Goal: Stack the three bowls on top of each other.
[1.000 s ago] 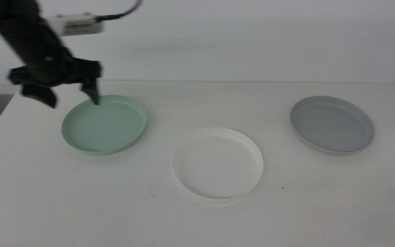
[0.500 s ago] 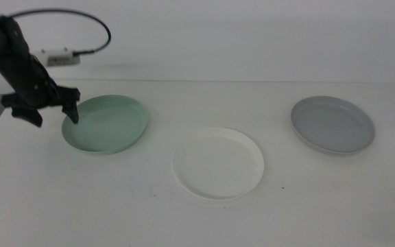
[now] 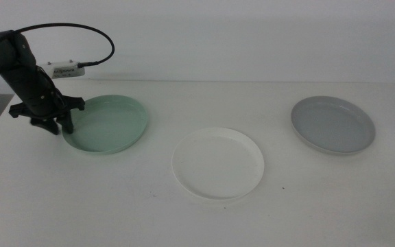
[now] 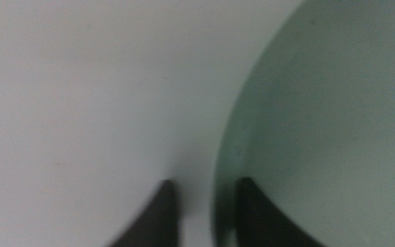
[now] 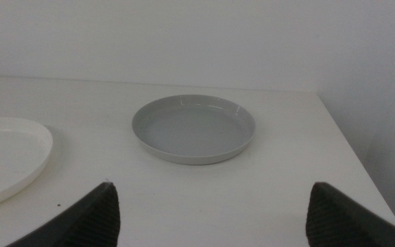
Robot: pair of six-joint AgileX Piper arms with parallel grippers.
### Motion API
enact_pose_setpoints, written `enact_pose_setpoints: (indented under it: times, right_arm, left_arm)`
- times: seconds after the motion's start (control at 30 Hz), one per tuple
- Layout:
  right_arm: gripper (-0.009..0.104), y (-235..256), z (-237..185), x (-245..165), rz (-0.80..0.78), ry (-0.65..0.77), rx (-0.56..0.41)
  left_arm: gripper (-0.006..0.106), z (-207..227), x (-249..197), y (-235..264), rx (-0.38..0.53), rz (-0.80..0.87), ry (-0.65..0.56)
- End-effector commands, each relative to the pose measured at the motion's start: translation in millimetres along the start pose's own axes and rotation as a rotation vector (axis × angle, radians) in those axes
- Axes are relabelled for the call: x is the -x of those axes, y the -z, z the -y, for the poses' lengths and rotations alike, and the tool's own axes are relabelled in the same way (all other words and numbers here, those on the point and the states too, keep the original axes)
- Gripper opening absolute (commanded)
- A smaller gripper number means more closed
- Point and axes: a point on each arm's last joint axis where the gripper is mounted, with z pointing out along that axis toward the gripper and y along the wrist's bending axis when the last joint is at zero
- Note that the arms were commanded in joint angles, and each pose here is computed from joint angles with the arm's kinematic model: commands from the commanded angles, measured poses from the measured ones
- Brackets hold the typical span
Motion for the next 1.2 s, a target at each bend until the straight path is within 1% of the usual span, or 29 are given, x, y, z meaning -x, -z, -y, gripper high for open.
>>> enact_pose_setpoints:
  times: [0.0,0.03,0.07,0.13,0.27,0.33,0.43,0.53,0.63,0.73,0.87,0.97,1.17]
  right_arm:
    - [0.092,0,1,0,0.007,0.013,-0.01]
    - [0.092,0,1,0,0.007,0.013,-0.01]
    - [0.092,0,1,0,0.007,0.013,-0.01]
    - [0.092,0,1,0,0.007,0.013,-0.01]
    - [0.092,0,1,0,0.007,0.013,-0.01]
    - [0.092,0,1,0,0.007,0.013,-0.01]
    - [0.092,0,1,0,0.007,0.013,-0.01]
    - [0.092,0,1,0,0.007,0.013,-0.01]
    - [0.092,0,1,0,0.007,0.013,-0.01]
    - [0.092,0,1,0,0.007,0.013,-0.01]
    - [0.092,0,1,0,0.007,0.013,-0.01]
    - [0.092,0,1,0,0.007,0.013,-0.01]
    - [0.092,0,1,0,0.007,0.013,-0.01]
  left_arm:
    - [0.016,2,0,1,-0.014,-0.002,0.01]
    - [0.002,2,0,3,-0.015,-0.008,0.009]
    - [-0.002,3,1,8,-0.018,-0.016,0.006]
    - [-0.002,6,1,24,-0.022,-0.019,-0.003]
    - [-0.002,14,-2,84,-0.018,0.059,-0.035]
    - [-0.002,21,-10,112,-0.04,0.067,-0.042]
    - [-0.002,38,-27,146,-0.107,0.126,-0.05]
    - [-0.002,62,-50,163,-0.11,0.171,-0.052]
    - [-0.002,86,-70,168,-0.13,0.201,-0.053]
    - [-0.002,113,-80,161,-0.152,0.188,-0.098]
    - [-0.002,155,-87,150,-0.189,0.178,-0.166]
    - [-0.002,179,-90,138,-0.209,0.172,-0.188]
    - [-0.002,212,-97,107,-0.238,0.111,-0.224]
